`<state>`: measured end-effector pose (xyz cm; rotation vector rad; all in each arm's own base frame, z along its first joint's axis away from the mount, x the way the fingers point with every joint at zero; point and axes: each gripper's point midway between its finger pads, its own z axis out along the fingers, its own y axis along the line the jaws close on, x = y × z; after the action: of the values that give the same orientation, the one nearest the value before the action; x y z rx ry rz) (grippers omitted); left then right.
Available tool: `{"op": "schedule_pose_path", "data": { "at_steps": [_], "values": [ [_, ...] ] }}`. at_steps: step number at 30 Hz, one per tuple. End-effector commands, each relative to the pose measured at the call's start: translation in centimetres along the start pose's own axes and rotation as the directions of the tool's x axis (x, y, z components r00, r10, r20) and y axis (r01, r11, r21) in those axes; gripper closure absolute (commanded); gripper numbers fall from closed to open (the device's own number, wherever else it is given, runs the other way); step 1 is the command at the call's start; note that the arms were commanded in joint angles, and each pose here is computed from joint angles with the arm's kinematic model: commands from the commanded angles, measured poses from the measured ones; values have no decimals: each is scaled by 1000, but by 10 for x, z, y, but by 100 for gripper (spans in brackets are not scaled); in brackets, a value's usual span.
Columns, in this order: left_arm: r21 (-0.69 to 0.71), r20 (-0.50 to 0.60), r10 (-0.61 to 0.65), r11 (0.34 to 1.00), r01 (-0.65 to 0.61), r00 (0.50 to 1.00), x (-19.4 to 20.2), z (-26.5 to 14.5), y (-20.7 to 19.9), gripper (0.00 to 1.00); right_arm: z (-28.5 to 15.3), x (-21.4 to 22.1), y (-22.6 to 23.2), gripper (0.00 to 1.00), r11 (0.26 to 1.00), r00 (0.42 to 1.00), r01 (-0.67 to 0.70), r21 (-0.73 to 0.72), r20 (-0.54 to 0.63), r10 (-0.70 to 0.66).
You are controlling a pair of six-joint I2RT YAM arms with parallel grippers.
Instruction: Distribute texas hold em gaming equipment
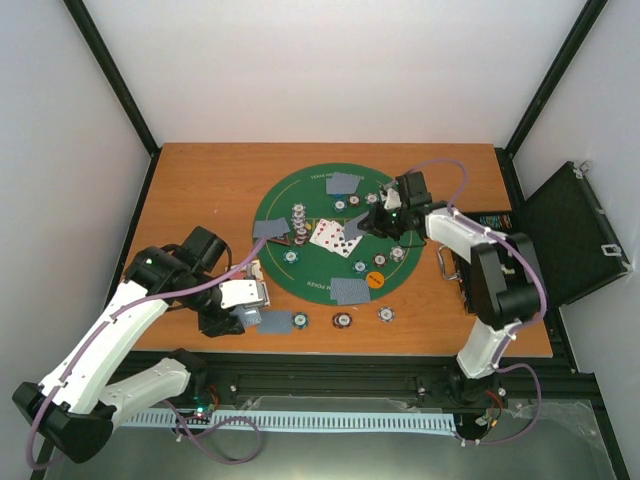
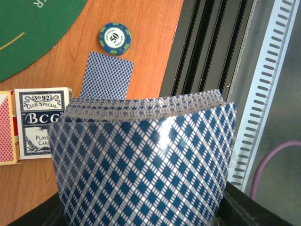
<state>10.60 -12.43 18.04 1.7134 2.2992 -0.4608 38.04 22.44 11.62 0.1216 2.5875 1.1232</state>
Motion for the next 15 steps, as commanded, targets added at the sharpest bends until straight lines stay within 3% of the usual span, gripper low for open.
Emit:
{"op": "schedule_pose_path", "data": {
  "at_steps": [1,5,6,12,15],
  "values": [
    [-15,49,30,999,-29,998,-14,-14,0,63,15,-11,-32,97,991,998,49,124,-51,-43],
    [-13,51,28,1000,-27,998,-15,-15,0,64,25,-18,-58,96,975,997,53,216,-69,-38],
    [-12,50,28,1000,-27,998,-15,-15,0,64,25,-18,-63,92,969,996,63,239,-72,-47],
    [-9,53,24,1000,-24,998,-15,-15,-1,64,6,-25,-69,44,938,998,66,340,-29,-60],
    [-12,56,24,1000,-23,998,-16,-16,-1,64,-13,-25,-45,28,954,997,61,295,27,-72]
  ]
}}
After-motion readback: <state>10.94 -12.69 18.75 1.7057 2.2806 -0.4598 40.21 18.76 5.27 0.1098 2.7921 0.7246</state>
